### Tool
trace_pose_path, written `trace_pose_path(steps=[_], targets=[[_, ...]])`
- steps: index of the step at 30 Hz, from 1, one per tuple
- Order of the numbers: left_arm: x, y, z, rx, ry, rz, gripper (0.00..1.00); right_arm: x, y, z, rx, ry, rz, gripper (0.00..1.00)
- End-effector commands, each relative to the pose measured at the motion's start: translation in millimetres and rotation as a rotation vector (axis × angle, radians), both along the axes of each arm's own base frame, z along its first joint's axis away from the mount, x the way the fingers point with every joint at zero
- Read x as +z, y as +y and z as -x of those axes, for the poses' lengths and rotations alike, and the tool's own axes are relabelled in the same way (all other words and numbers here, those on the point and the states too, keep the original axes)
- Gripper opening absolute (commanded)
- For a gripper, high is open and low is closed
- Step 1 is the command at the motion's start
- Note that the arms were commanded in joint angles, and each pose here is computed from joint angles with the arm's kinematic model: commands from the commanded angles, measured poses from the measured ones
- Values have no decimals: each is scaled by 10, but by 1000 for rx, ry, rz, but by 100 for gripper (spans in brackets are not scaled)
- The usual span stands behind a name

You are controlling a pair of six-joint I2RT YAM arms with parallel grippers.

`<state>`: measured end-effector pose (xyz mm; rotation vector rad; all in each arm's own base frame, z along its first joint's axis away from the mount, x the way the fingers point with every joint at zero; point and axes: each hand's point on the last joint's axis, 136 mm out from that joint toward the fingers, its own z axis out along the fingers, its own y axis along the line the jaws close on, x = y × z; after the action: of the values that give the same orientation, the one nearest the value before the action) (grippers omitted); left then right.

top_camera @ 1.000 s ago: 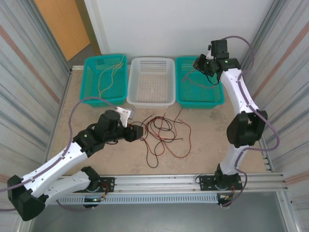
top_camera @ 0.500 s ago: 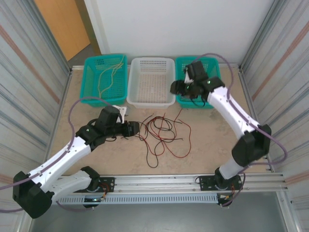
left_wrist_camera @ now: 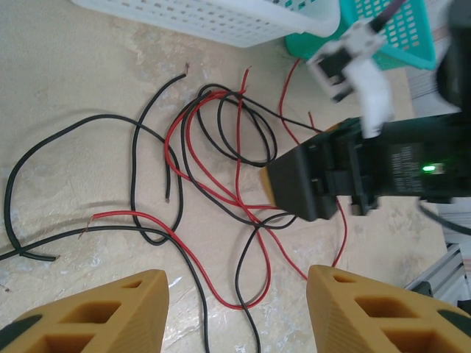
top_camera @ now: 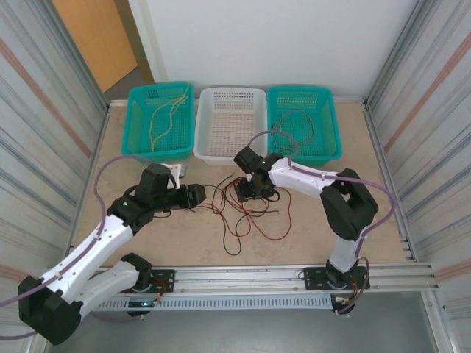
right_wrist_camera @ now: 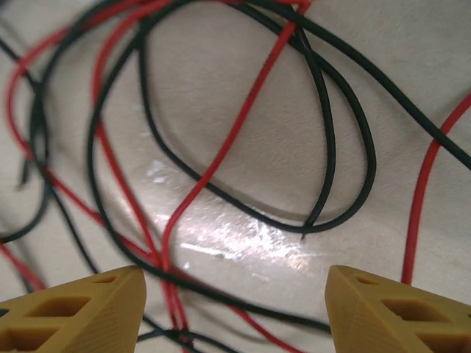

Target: Untangle the cables

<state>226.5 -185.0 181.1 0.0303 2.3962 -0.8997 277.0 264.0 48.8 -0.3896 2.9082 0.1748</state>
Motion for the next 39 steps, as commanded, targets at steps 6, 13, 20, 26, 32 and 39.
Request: trace_pose_path(steps=[6,13,20,26,32,39], targets=[[-32,81,55,21,20,11,53,-21,-2,2,48,-26,128,42],[22,21,26,1,7,33,53,564,169,116,97,-145,66,5],[266,-228,-22,-83,-59,177,58,1366,351,248,124,-304,-115,0],[689,-546,-64,-216,-194,287,66,2067,452,322,119,-460,-316,0],[971,-859,29,-328,-331,280,70,2647,461,425,91,-567,-530,0],[894,-1171,122,-428,-345,218,66,3278,339,459,50,-695,-691,0]])
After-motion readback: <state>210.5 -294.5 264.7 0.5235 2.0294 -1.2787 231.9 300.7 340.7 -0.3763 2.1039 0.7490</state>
